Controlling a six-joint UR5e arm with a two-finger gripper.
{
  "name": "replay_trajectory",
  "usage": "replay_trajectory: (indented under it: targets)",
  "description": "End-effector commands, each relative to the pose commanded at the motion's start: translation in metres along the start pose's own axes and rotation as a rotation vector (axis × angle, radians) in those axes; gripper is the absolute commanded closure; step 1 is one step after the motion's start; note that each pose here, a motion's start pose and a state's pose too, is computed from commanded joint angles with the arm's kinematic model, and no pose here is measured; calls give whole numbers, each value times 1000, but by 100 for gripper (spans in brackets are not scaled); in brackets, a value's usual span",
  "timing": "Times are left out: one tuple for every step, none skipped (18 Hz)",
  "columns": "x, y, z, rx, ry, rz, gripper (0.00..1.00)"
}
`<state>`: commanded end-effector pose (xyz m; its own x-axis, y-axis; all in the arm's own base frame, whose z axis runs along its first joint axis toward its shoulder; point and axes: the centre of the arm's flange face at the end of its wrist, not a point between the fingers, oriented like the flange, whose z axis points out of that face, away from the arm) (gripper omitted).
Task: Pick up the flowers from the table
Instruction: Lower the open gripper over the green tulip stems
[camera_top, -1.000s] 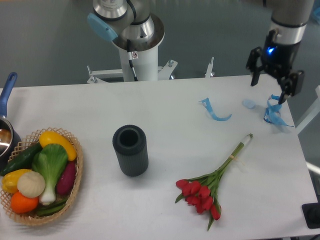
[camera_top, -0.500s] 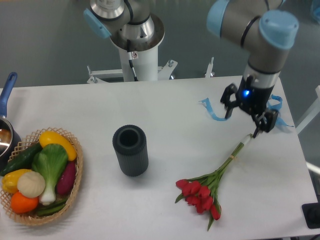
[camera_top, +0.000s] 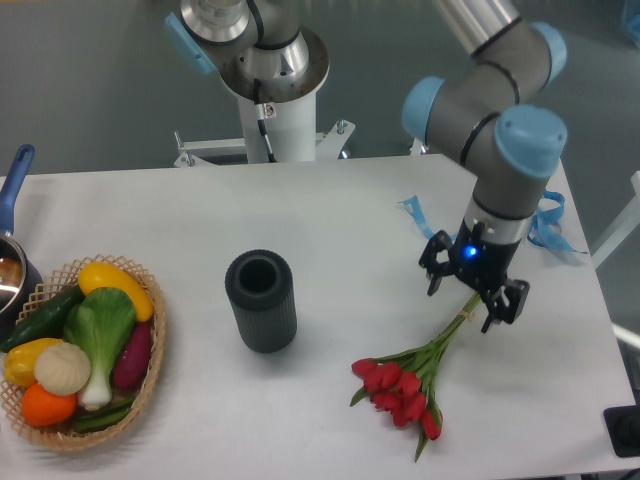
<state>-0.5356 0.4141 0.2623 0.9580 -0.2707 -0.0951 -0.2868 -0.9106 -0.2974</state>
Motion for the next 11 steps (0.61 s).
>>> replay_trajectory:
  targets:
    - [-1,0,5,-1,5,0,0]
    - [-2,3,9,-3,7,-1,0]
    - [-2,3,12,-2,6,0,0]
    - [-2,3,15,-2,6,0,0]
    - [-2,7,21,-9,12,-4,0]
    - [0,9,25,-27,17,-3,0]
    - [0,12,29,-51,20,-3,0]
    - [1,15,32,-74,21,-4,0]
    - [4,14,39,-91,27,3,0]
    - [7,11,45,-102,27,12,0]
    - [9,12,49,-110,27,15,0]
